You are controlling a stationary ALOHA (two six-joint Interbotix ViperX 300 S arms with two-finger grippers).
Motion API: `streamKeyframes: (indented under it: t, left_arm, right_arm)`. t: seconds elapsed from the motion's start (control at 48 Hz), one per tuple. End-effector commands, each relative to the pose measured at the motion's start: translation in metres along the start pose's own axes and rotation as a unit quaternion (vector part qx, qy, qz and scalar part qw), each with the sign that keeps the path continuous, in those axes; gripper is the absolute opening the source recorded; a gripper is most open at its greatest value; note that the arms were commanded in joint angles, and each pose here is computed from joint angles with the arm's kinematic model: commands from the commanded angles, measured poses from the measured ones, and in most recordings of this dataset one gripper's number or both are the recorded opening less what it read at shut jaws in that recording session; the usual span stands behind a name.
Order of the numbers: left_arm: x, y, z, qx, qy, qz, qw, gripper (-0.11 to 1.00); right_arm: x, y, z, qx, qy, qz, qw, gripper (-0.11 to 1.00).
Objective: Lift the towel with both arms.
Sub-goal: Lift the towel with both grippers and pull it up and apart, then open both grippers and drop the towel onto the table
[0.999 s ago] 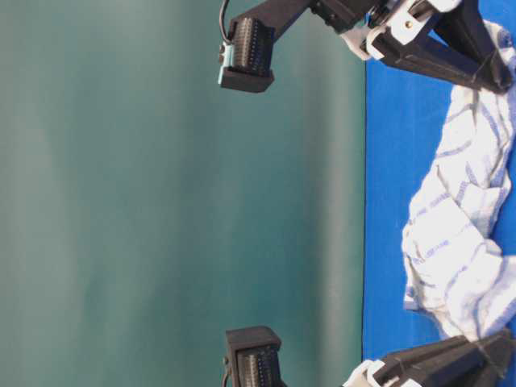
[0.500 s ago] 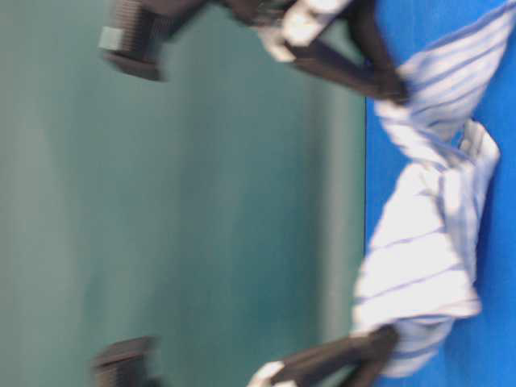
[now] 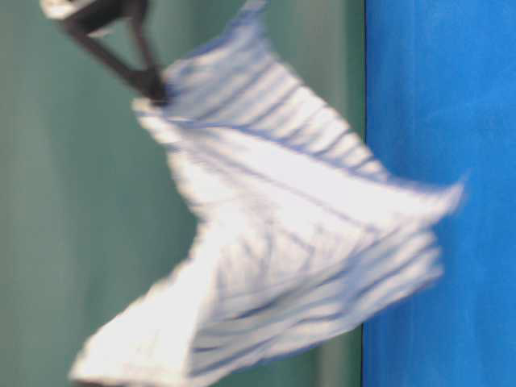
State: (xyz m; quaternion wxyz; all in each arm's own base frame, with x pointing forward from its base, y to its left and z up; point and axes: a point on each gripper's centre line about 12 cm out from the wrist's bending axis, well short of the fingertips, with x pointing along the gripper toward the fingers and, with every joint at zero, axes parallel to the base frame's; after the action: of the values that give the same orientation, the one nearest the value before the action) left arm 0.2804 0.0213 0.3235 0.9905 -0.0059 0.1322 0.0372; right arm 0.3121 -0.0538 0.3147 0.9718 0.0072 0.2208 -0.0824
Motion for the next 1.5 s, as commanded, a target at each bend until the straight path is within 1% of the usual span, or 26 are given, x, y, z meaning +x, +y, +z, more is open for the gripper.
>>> streamKeyframes:
  t: [0.0, 0.083, 0.25, 0.312, 0.416, 0.541, 0.75, 0.937, 0.979, 1.02, 1.041, 1.103, 1.145, 1.228, 1.27, 1.291, 1.333, 1.374, 1.478]
  left_arm:
    - [-0.015, 0.004, 0.033, -0.001, -0.039, 0.006, 0.9992, 0.01]
    - [-0.027, 0.007, 0.052, -0.003, -0.056, 0.013, 0.9983, 0.01]
    - [-0.042, 0.012, 0.083, 0.0, -0.074, 0.022, 0.997, 0.01]
    - [-0.045, 0.012, 0.094, 0.0, -0.08, 0.021, 0.9966, 0.01]
    - [-0.049, 0.011, 0.107, 0.001, -0.084, 0.021, 0.9962, 0.01]
    - [-0.049, 0.011, 0.111, 0.008, -0.084, 0.022, 0.9962, 0.01]
    - [-0.048, 0.011, 0.11, 0.03, -0.079, 0.023, 0.9962, 0.01]
    - [-0.049, 0.011, 0.11, 0.031, -0.08, 0.023, 0.996, 0.03]
    - [-0.048, 0.011, 0.11, 0.031, -0.078, 0.023, 0.9962, 0.08]
    - [-0.048, 0.01, 0.108, 0.03, -0.077, 0.021, 0.9964, 0.17]
    - [-0.049, 0.01, 0.108, 0.03, -0.077, 0.021, 0.9964, 0.23]
    - [-0.049, 0.009, 0.106, 0.03, -0.075, 0.019, 0.9965, 0.41]
    - [-0.05, 0.009, 0.105, 0.03, -0.075, 0.019, 0.9966, 0.56]
    - [-0.052, 0.009, 0.103, 0.029, -0.075, 0.018, 0.9966, 0.79]
    - [-0.053, 0.008, 0.102, 0.03, -0.075, 0.018, 0.9966, 0.87]
    - [-0.052, 0.008, 0.101, 0.031, -0.074, 0.016, 0.9967, 0.9]
    - [-0.053, 0.006, 0.1, 0.03, -0.073, 0.013, 0.9968, 0.93]
    - [-0.052, 0.004, 0.097, 0.032, -0.069, 0.01, 0.997, 0.93]
    - [-0.048, 0.001, 0.091, 0.032, -0.061, 0.003, 0.9976, 0.91]
  right_arm:
    - [-0.022, -0.003, 0.034, -0.01, -0.039, -0.007, 0.9992, 0.01]
    - [-0.036, -0.005, 0.053, -0.02, -0.053, -0.013, 0.9983, 0.01]
    - [-0.064, -0.007, 0.087, -0.03, -0.085, -0.023, 0.9957, 0.01]
    - [-0.071, -0.008, 0.096, -0.032, -0.091, -0.026, 0.995, 0.01]
    - [-0.078, -0.009, 0.104, -0.035, -0.097, -0.03, 0.9942, 0.01]
    - [-0.079, -0.009, 0.106, -0.037, -0.096, -0.03, 0.9943, 0.01]
    - [-0.076, -0.01, 0.106, -0.039, -0.093, -0.031, 0.9945, 0.01]
    - [-0.076, -0.009, 0.106, -0.041, -0.094, -0.03, 0.9943, 0.02]
    - [-0.076, -0.009, 0.106, -0.04, -0.095, -0.03, 0.9942, 0.02]
    - [-0.076, -0.009, 0.106, -0.039, -0.094, -0.03, 0.9943, 0.03]
    - [-0.075, -0.009, 0.106, -0.039, -0.094, -0.03, 0.9944, 0.07]
    - [-0.075, -0.009, 0.105, -0.037, -0.091, -0.029, 0.9947, 0.26]
    - [-0.075, -0.009, 0.104, -0.037, -0.091, -0.029, 0.9948, 0.38]
    - [-0.074, -0.01, 0.102, -0.037, -0.087, -0.03, 0.995, 0.62]
    - [-0.074, -0.009, 0.103, -0.037, -0.088, -0.029, 0.995, 0.68]
    - [-0.074, -0.009, 0.102, -0.036, -0.088, -0.029, 0.9951, 0.68]
    - [-0.073, -0.009, 0.102, -0.036, -0.087, -0.029, 0.9951, 0.66]
    - [-0.073, -0.009, 0.102, -0.036, -0.087, -0.029, 0.9952, 0.64]
    - [-0.071, -0.009, 0.101, -0.034, -0.085, -0.029, 0.9954, 0.65]
